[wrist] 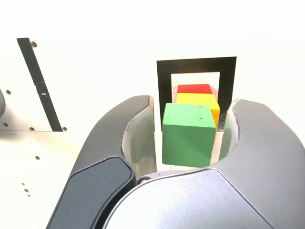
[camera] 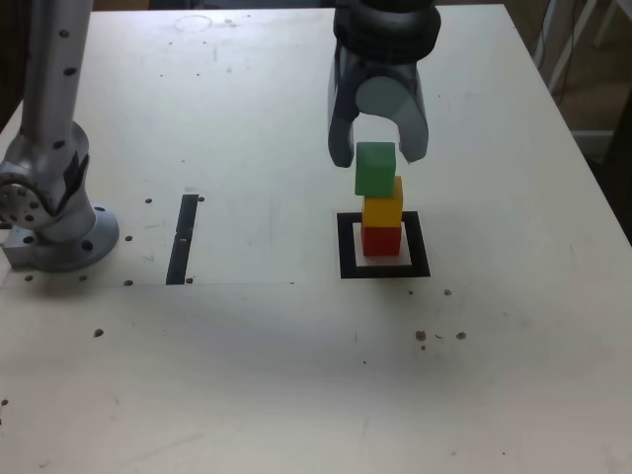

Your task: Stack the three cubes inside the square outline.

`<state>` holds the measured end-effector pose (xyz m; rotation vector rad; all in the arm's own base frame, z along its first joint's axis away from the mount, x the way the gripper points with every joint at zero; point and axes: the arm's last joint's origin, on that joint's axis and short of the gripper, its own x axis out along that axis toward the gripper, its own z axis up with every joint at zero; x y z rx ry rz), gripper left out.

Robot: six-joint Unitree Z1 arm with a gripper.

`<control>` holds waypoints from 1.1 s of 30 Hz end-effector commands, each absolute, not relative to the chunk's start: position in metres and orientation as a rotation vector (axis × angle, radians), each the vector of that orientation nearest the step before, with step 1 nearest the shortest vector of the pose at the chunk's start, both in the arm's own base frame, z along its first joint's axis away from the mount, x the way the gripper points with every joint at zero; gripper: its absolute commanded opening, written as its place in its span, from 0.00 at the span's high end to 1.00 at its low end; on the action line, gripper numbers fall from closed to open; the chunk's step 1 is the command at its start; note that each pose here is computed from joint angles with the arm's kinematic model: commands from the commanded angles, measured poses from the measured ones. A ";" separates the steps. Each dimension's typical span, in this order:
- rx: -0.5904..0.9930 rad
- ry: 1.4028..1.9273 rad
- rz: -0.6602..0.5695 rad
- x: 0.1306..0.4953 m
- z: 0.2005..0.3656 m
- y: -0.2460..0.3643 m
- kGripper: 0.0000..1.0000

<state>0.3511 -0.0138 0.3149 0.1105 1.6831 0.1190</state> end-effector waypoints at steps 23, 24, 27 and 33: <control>0.064 1.525 0.083 0.246 0.395 -0.012 0.01; 0.064 1.530 0.083 0.238 0.394 -0.011 0.01; 0.064 1.553 0.082 0.218 0.382 -0.010 0.01; 0.054 1.536 0.072 0.181 0.337 -0.008 0.01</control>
